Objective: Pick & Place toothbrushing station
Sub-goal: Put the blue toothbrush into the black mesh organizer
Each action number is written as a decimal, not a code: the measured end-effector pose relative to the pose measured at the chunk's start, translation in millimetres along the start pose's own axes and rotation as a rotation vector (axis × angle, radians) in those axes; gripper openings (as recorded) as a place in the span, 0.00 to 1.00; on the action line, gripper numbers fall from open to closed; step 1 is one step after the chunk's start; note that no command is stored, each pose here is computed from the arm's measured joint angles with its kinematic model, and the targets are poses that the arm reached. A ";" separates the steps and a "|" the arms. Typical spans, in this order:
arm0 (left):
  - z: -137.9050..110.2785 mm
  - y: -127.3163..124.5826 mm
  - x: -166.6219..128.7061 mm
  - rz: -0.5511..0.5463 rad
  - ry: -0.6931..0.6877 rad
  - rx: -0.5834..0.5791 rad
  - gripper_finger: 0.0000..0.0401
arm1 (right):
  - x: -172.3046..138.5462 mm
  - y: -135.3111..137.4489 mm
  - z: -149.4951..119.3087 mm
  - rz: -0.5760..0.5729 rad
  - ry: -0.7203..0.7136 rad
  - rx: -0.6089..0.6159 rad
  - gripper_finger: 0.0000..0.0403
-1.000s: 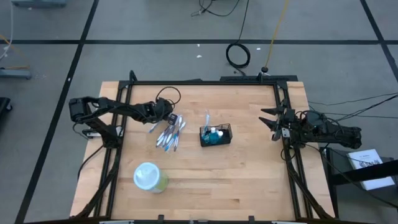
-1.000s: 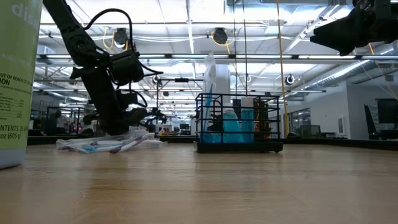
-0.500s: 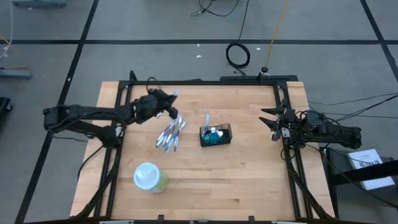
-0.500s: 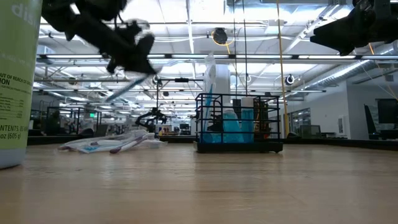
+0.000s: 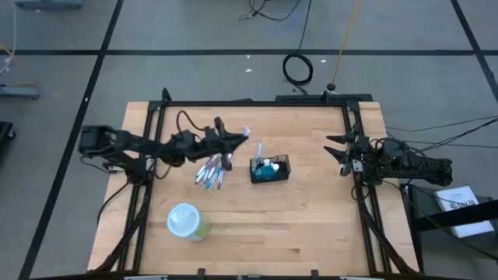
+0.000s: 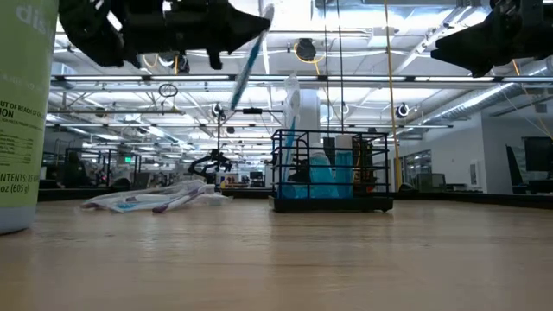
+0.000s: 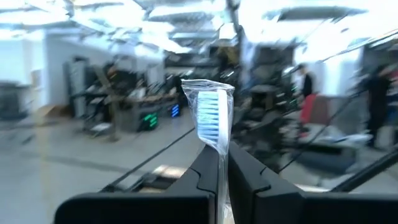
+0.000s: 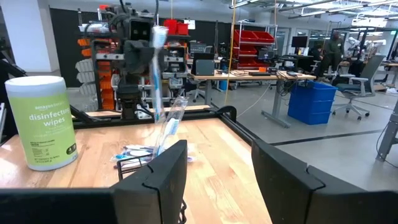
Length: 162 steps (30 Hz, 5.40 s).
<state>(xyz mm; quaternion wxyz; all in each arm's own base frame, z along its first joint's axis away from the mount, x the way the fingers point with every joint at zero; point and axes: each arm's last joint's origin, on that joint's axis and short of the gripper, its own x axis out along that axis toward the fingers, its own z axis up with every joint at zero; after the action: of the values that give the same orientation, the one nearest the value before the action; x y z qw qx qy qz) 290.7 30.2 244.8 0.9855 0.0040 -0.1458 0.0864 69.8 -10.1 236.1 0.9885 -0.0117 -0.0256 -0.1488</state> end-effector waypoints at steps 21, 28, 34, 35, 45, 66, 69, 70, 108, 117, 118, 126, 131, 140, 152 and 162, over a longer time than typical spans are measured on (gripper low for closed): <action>-40.9 -10.7 37.6 -0.221 -0.164 -0.101 0.02 | 0.0 0.0 0.0 0.000 0.000 0.000 0.42; -60.4 -6.0 40.5 -0.188 -0.111 -0.145 0.03 | 0.0 0.0 0.0 0.000 0.001 0.000 0.42; -69.4 -5.3 40.4 -0.159 -0.084 -0.158 0.02 | 0.0 0.0 0.0 0.000 0.000 0.000 0.42; -70.5 -5.2 40.4 -0.155 -0.080 -0.162 0.02 | 0.0 0.0 0.0 0.000 0.000 0.000 0.42; -78.8 -5.7 40.8 -0.093 -0.004 -0.165 0.02 | 0.1 0.0 0.0 0.000 0.000 0.000 0.42; -87.9 -20.1 38.3 0.111 0.079 -0.173 0.03 | 0.0 0.0 0.0 0.000 0.000 0.000 0.42; -88.1 -20.0 38.2 0.116 0.080 -0.176 0.02 | 0.0 0.0 0.0 0.000 0.000 0.000 0.42; -88.2 -20.2 38.2 0.116 0.081 -0.177 0.02 | 0.0 0.0 0.0 0.000 0.000 0.000 0.43; -118.7 -24.5 55.6 -0.003 -0.019 -0.193 0.05 | 0.0 0.0 0.0 0.000 0.000 0.000 0.43; -120.1 -24.7 55.5 -0.003 -0.007 -0.209 0.08 | 0.0 0.0 0.0 0.000 0.000 0.000 0.43; -120.1 -24.7 55.5 -0.003 -0.006 -0.207 0.09 | 0.0 0.0 0.0 0.000 0.000 0.000 0.43; -124.0 -31.1 54.4 0.019 0.031 -0.106 0.25 | 0.0 0.0 0.0 0.000 0.000 0.000 0.43; -122.7 -39.4 52.9 0.048 0.023 -0.007 0.37 | 0.0 0.0 0.0 0.000 0.000 0.000 0.43; -100.8 -43.2 56.1 0.047 -0.006 -0.031 0.49 | 0.0 0.0 0.0 0.000 0.000 0.000 0.42; -48.8 -31.9 99.0 0.079 0.561 -0.006 0.50 | 0.0 0.0 0.0 0.000 0.000 0.000 0.42; -40.9 -33.5 111.3 0.087 0.688 0.001 0.50 | 0.0 0.0 0.0 0.000 0.000 0.000 0.42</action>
<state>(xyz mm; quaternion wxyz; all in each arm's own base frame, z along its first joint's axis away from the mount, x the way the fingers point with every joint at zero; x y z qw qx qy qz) 413.1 17.4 238.4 0.9724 -0.0309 0.1948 0.1249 69.7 -10.1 236.2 0.9884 -0.0118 -0.0258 -0.1490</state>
